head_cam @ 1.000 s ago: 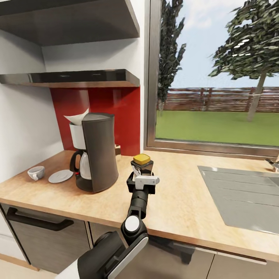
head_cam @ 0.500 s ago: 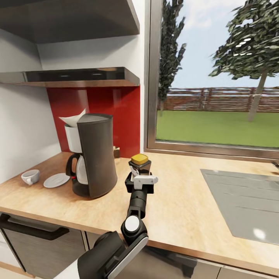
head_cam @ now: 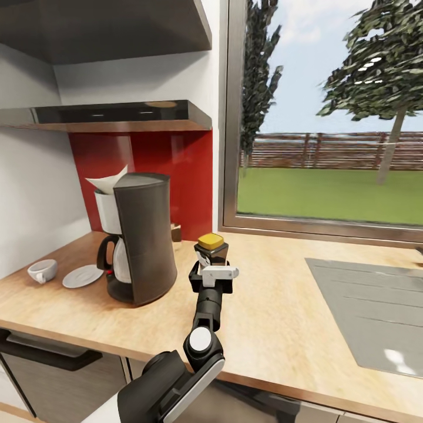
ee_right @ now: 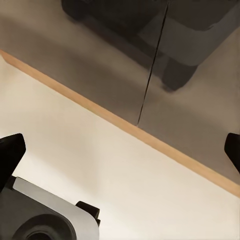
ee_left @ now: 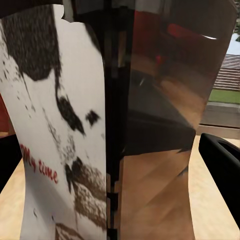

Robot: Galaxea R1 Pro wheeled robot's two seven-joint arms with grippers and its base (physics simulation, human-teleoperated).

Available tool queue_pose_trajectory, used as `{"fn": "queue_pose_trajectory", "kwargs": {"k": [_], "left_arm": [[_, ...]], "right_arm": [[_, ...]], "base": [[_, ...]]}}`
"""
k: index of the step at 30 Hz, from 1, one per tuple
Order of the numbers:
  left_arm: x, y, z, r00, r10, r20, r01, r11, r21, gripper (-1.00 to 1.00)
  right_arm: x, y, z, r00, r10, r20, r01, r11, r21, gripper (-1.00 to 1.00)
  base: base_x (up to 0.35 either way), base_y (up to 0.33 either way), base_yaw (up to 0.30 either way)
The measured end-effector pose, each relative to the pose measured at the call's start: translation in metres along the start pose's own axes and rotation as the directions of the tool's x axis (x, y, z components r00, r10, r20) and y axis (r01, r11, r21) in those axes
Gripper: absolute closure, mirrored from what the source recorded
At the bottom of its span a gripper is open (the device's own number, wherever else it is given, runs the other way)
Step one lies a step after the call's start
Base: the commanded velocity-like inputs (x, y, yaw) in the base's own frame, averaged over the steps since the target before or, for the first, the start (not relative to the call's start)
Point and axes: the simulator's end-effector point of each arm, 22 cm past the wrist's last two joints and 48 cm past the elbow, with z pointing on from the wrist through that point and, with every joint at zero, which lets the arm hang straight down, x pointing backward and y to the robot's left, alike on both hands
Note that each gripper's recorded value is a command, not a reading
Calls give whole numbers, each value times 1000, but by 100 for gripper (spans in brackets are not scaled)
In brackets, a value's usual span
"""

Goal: Set up a coffee station on the kitchen countertop: keep the coffee maker on the countertop, move the bottle of coffee from the kitchen shelf to the counter next to the coffee maker, place a paper coffee filter on top of the coffee maker, put the saucer next to the coffee maker with the coffee cup on the saucer, and place the electric kettle next to the coffee maker.

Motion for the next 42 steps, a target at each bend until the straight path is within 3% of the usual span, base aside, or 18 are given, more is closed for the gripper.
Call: {"fn": "queue_pose_trajectory", "kwargs": {"k": [26,42], "left_arm": [[0,0,0,1000,0,0,0,1000,0,100],[0,0,0,1000,0,1,0,1000,1,100]], "right_arm": [[0,0,0,1000,0,0,0,1000,0,-100],[0,0,0,1000,1,0,-1,1000,1,-100]], "base": [[13,-2,41],[-44,-130,6]]}}
